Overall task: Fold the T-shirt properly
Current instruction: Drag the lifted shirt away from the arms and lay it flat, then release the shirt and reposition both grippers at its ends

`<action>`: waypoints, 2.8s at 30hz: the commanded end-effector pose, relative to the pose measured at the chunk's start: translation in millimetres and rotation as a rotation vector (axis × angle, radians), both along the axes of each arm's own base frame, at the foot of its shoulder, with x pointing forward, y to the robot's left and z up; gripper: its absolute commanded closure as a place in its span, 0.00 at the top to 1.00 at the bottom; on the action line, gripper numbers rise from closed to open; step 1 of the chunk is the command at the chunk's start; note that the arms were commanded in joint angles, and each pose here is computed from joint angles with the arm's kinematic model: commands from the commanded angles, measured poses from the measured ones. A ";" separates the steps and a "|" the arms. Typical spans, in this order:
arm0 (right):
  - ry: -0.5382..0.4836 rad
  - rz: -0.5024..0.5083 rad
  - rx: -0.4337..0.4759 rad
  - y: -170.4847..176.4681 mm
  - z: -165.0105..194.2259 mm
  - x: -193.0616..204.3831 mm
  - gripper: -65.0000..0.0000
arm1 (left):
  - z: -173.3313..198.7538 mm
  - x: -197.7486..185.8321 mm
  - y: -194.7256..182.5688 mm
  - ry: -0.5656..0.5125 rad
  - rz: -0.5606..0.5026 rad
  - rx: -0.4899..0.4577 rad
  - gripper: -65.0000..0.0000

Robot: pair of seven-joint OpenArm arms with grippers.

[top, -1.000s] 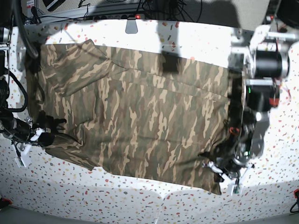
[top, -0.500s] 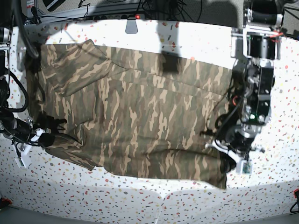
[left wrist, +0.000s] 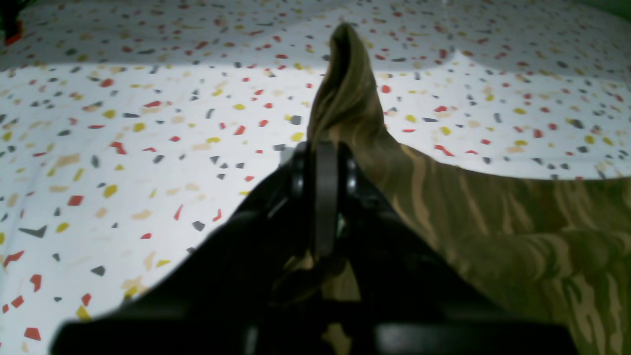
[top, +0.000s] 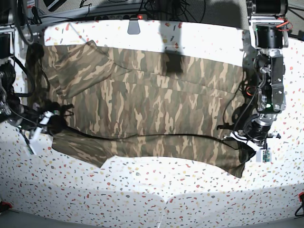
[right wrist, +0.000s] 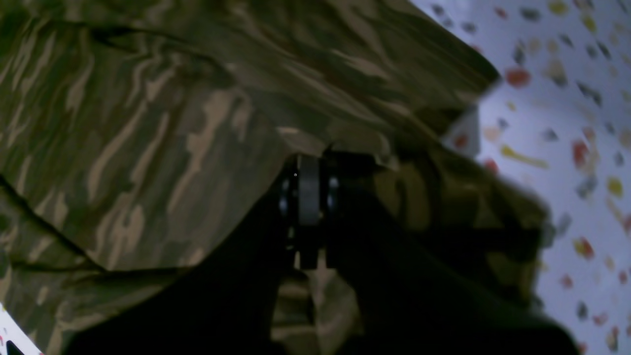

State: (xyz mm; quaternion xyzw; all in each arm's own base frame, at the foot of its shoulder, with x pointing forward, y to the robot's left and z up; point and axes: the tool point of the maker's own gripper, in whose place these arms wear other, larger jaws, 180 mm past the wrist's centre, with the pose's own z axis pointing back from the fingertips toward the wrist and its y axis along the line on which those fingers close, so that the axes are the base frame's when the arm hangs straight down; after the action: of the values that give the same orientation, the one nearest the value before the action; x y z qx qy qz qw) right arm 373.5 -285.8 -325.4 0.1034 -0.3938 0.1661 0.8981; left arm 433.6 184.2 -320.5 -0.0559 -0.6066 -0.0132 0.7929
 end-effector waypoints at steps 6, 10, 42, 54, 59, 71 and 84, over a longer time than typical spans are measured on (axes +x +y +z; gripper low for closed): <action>-0.108 -0.077 0.017 -25.6 35.8 -3.7 0.00 | 10.7 0.1 2.1 -0.030 -0.002 -0.001 0.00; -0.107 -0.087 -0.005 -31.7 37.6 -22.0 0.00 | 3.1 -7.0 0.3 0.014 -0.009 0.007 0.00; -0.040 -0.253 -0.021 -7.7 -22.5 -133.9 0.00 | -49.5 -111.8 33.8 0.194 -0.006 0.148 0.00; -0.017 -0.263 -0.033 -5.0 -31.1 -138.4 0.09 | -56.0 -117.1 39.8 0.222 -0.008 0.228 0.13; -0.047 -0.260 0.016 -0.6 -22.9 -131.6 0.46 | -54.7 -116.4 48.8 0.220 0.045 0.232 0.50; -0.045 -0.185 0.106 12.7 27.8 -71.2 0.51 | -39.7 -111.5 49.1 0.180 0.063 0.238 0.52; -0.103 -0.102 0.175 25.4 61.8 -51.1 0.51 | -28.2 -107.9 45.5 0.148 0.057 0.239 0.52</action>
State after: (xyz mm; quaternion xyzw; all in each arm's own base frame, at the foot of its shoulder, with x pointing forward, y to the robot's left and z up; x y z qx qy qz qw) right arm 315.8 -258.6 -279.6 0.1565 -0.4349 0.0817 0.8830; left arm 316.7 226.7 -366.7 0.0496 -0.5157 -0.0547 0.8536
